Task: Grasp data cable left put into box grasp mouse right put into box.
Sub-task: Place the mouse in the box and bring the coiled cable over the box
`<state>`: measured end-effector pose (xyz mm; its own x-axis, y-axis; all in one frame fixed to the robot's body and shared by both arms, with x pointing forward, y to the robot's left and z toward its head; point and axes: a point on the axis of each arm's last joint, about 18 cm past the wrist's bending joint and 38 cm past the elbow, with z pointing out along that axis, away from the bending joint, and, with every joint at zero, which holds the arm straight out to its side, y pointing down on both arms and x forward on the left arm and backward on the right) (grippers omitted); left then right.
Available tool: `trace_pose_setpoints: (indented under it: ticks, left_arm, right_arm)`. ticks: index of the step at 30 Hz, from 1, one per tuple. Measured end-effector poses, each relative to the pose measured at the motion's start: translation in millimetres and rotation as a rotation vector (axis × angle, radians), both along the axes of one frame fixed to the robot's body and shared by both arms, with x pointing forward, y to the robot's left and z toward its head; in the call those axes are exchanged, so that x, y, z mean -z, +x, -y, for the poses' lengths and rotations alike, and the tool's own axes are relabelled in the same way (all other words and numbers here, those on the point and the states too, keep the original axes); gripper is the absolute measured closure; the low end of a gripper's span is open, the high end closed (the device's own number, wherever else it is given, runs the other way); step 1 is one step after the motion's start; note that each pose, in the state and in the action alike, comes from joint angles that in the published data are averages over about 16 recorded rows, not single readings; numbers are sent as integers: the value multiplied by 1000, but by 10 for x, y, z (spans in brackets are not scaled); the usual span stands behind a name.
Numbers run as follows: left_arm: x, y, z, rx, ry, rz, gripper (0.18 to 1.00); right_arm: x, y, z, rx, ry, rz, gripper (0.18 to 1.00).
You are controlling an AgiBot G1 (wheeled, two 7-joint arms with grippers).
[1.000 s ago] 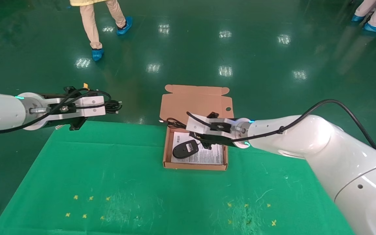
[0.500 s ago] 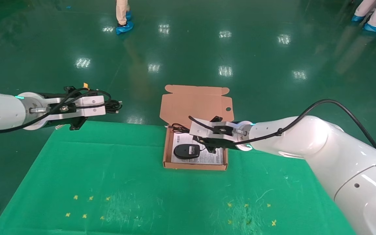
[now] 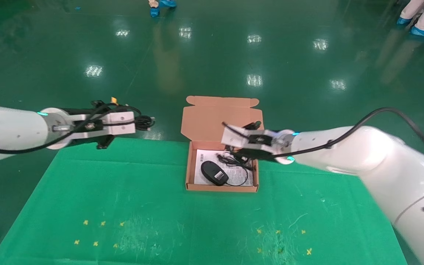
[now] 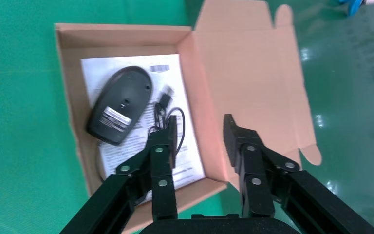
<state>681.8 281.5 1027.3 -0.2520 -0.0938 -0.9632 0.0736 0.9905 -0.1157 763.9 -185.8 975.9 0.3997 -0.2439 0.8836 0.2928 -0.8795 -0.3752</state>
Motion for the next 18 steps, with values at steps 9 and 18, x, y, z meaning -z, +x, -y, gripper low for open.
trace_pose_setpoints:
  ticks: [9,18]
  left_arm:
    - [128,155,403,93,-4,9,918]
    - [299,404,926,180,0,32,919]
  right_arm:
    - [-327,-71,426,53,10,75,631]
    - [-572,-223,895,119,-5,131,409]
